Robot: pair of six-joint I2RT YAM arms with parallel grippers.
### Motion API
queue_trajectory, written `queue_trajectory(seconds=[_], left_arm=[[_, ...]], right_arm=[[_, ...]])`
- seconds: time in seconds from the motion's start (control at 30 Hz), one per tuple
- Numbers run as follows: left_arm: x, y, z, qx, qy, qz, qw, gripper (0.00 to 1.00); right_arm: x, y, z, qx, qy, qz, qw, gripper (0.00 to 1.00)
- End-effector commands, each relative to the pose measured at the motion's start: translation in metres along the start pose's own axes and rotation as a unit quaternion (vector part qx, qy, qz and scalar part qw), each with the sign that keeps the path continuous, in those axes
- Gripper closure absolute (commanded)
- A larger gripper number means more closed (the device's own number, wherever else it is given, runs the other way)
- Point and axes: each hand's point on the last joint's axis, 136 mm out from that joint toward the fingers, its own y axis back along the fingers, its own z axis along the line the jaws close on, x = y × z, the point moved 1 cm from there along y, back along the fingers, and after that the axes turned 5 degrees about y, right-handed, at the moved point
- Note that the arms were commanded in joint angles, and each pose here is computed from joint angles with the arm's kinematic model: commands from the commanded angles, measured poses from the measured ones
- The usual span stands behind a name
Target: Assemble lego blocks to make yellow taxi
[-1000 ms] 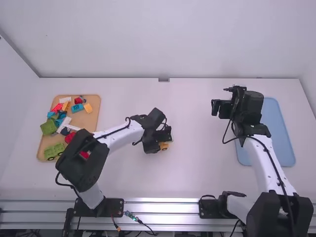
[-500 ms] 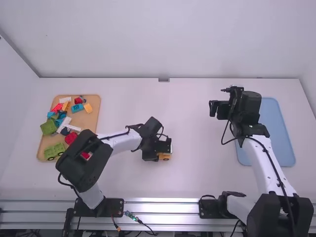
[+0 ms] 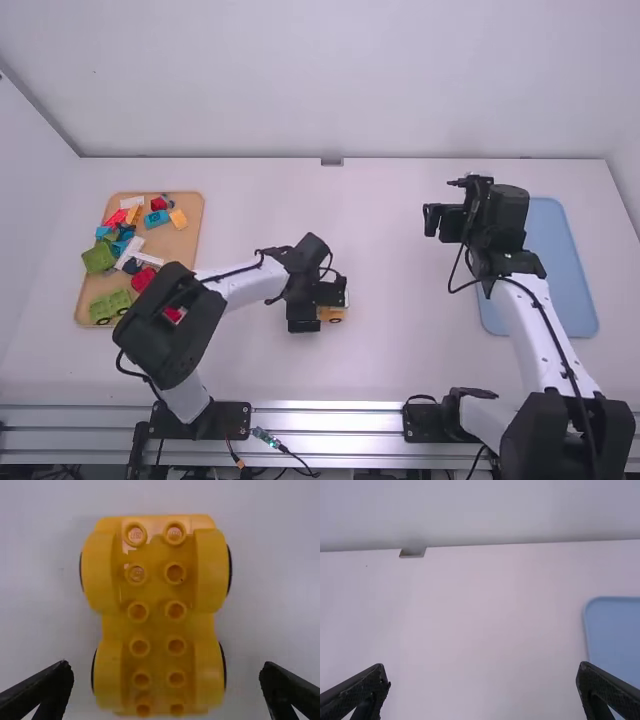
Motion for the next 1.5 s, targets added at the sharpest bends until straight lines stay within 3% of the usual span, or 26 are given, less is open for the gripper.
queue_trajectory(seconds=[0.0,0.17,0.3,0.47,0.57,0.6,0.7,0.77,0.83,1.03,1.17,1.27,1.4,1.47], left_arm=[[-0.027,0.043,0.014,-0.02,-0.029,-0.046,0.998,0.01],[-0.028,0.104,0.033,-0.044,-0.037,-0.056,0.997,0.01],[-0.012,0.151,0.081,-0.126,0.087,-0.073,0.986,0.01],[0.043,0.209,0.153,-0.226,0.343,-0.132,0.902,0.01],[0.1,0.234,0.181,-0.253,0.515,-0.17,0.801,0.01],[0.106,0.236,0.183,-0.254,0.533,-0.173,0.788,0.01],[0.174,0.246,0.19,-0.254,0.702,-0.195,0.636,0.01],[0.202,0.246,0.187,-0.251,0.76,-0.199,0.565,0.01],[0.241,0.242,0.18,-0.237,0.843,-0.214,0.434,0.01],[0.282,0.213,0.152,-0.182,0.939,-0.215,0.196,0.01],[0.289,0.186,0.135,-0.157,0.961,-0.202,0.102,0.01],[0.294,0.174,0.14,-0.156,0.958,-0.226,0.079,0.02],[0.298,0.152,0.144,-0.153,0.952,-0.259,0.048,0.17],[0.299,0.141,0.14,-0.136,0.954,-0.268,0.006,0.09]], right_arm=[[-0.01,0.004,0.001,-0.001,0.001,-0.012,1.0,0.01],[-0.01,0.004,0.001,-0.001,0.002,-0.014,1.0,0.01],[-0.011,0.004,0.001,-0.001,0.002,-0.014,1.0,0.01],[-0.012,0.004,0.002,-0.004,0.002,-0.018,1.0,0.01],[-0.013,0.004,0.004,-0.008,0.003,-0.019,1.0,0.01],[-0.013,0.004,0.004,-0.01,0.004,-0.019,1.0,0.01],[-0.016,0.004,0.01,-0.027,0.006,-0.027,0.999,0.01],[-0.017,0.004,0.01,-0.027,0.006,-0.029,0.999,0.01],[-0.017,0.004,0.01,-0.026,0.006,-0.028,0.999,0.01],[-0.017,0.004,0.01,-0.026,0.006,-0.029,0.999,0.01],[-0.017,0.004,0.01,-0.026,0.006,-0.029,0.999,0.01],[-0.017,0.004,0.009,-0.026,0.006,-0.029,0.999,0.01],[-0.017,0.004,0.009,-0.026,0.006,-0.028,0.999,0.01],[-0.017,0.004,0.009,-0.026,0.006,-0.028,0.999,0.01]])
